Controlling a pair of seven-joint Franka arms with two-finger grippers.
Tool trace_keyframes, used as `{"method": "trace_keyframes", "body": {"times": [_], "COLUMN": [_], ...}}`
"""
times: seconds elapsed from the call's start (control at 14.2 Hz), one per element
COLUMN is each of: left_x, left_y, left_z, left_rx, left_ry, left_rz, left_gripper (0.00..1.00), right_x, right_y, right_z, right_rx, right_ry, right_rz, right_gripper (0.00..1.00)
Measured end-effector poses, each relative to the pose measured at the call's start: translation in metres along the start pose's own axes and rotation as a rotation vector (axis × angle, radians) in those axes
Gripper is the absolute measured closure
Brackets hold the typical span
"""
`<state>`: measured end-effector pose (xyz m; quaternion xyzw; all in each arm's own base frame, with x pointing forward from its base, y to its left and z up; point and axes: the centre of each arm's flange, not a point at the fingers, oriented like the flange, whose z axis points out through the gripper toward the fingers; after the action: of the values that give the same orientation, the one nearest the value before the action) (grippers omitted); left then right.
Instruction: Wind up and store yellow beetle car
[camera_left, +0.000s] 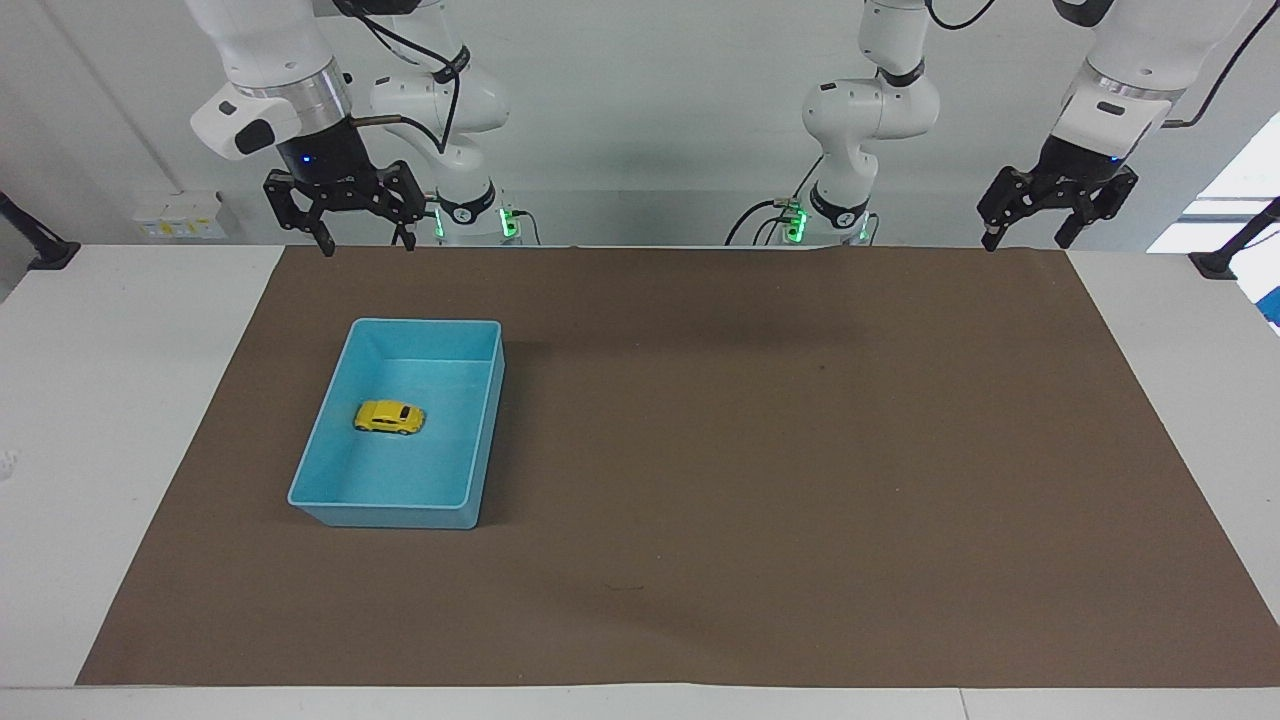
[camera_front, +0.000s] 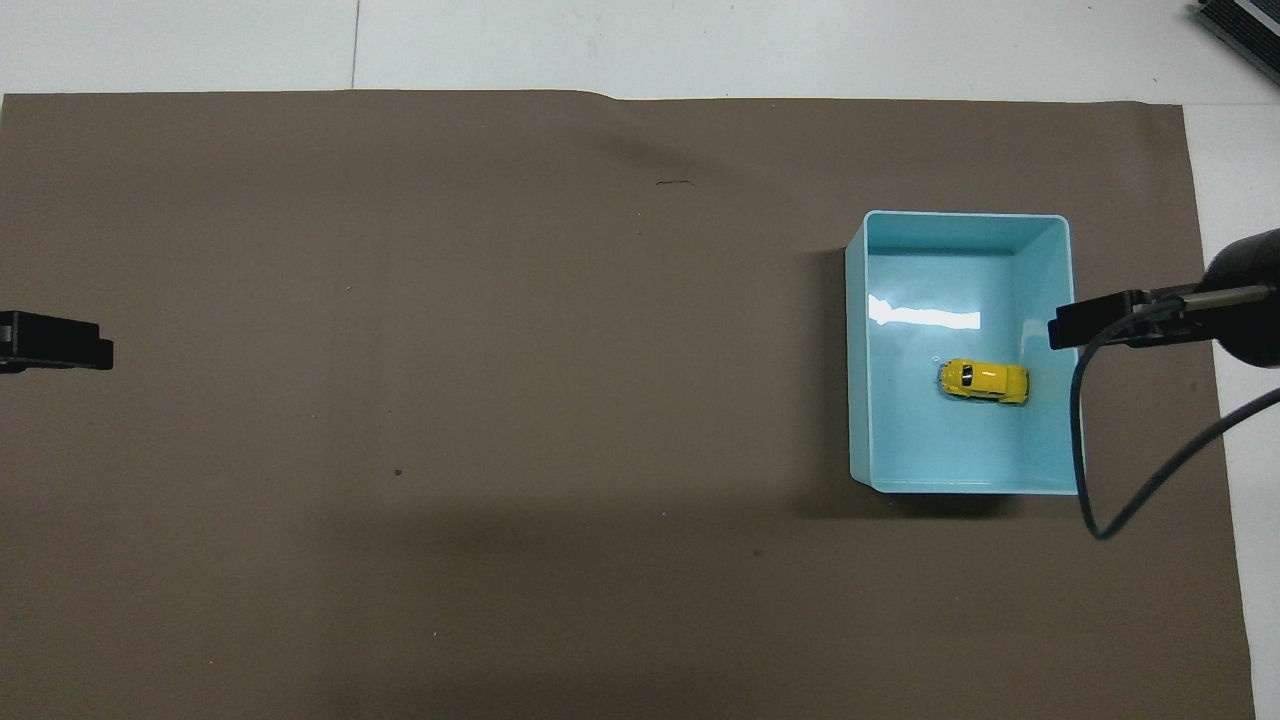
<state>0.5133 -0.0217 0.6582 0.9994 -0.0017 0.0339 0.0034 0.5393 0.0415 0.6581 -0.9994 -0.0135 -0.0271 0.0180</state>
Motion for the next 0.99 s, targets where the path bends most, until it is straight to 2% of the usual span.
{"method": "trace_keyframes", "body": {"times": [0.99], "left_x": [0.000], "left_y": [0.000], "left_z": [0.000], "left_rx": [0.000], "left_ry": [0.000], "left_rz": [0.000], "left_gripper": [0.00], "right_x": [0.001], "right_y": [0.036], "right_z": [-0.002], "right_rx": [-0.002], "right_ry": [0.003], "right_rz": [0.066], "right_gripper": [0.00]}}
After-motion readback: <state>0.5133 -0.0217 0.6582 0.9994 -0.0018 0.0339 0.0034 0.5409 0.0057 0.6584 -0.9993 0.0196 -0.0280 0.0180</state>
